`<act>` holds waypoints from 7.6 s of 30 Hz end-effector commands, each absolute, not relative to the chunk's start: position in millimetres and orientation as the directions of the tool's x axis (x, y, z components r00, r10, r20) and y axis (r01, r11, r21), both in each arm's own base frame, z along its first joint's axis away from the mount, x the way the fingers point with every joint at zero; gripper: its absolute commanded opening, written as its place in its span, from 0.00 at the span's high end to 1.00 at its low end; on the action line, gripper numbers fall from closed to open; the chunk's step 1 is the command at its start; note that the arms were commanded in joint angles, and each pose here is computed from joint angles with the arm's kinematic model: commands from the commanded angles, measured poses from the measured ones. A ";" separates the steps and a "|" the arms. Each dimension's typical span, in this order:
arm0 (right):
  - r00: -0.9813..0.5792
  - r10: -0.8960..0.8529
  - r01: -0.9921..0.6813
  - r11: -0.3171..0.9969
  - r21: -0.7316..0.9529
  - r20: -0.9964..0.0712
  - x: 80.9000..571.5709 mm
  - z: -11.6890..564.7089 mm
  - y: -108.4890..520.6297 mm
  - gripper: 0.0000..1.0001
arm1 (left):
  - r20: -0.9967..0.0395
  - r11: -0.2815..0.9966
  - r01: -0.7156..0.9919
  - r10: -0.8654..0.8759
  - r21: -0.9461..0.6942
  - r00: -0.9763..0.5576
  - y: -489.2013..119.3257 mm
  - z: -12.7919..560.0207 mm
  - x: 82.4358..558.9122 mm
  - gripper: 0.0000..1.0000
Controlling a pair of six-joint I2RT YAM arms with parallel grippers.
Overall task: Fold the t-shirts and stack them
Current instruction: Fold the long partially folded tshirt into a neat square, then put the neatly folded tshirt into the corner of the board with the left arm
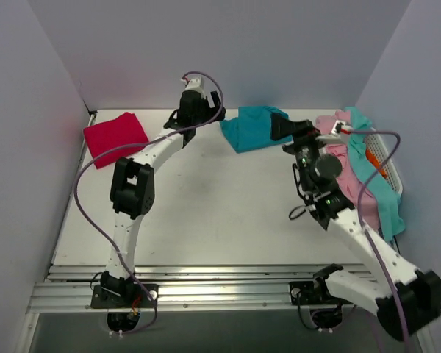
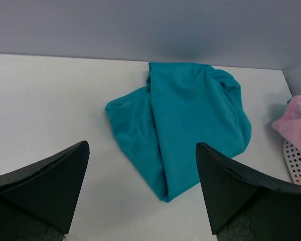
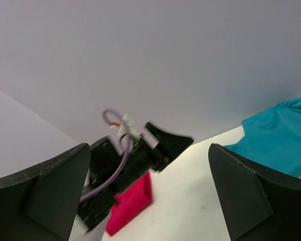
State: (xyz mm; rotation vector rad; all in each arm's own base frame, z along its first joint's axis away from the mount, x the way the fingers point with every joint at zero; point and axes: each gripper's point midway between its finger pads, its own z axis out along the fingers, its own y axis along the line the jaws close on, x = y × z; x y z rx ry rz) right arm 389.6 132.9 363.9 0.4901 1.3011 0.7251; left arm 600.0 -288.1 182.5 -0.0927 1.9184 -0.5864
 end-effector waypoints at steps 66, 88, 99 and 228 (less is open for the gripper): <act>-0.077 0.713 -0.086 0.691 0.718 -0.696 245.0 303.8 92.8 0.00 | -0.710 0.915 0.242 -0.065 -0.323 -0.701 -315.8 75.0 408.0 0.06; -0.078 0.676 -0.038 0.733 0.680 -0.733 254.6 284.9 90.8 0.00 | -0.732 0.851 0.182 -0.292 -0.493 -0.615 -297.8 105.6 494.1 0.05; -0.082 0.647 -0.010 0.760 0.650 -0.758 268.7 271.9 94.3 0.00 | -0.657 0.802 0.180 -0.312 -0.569 -0.686 -329.0 52.9 523.9 0.06; -0.183 0.572 -0.087 0.801 0.593 -0.800 256.6 280.1 111.5 0.00 | -0.566 0.586 -0.616 -0.782 -0.526 -0.260 182.9 126.4 542.6 0.06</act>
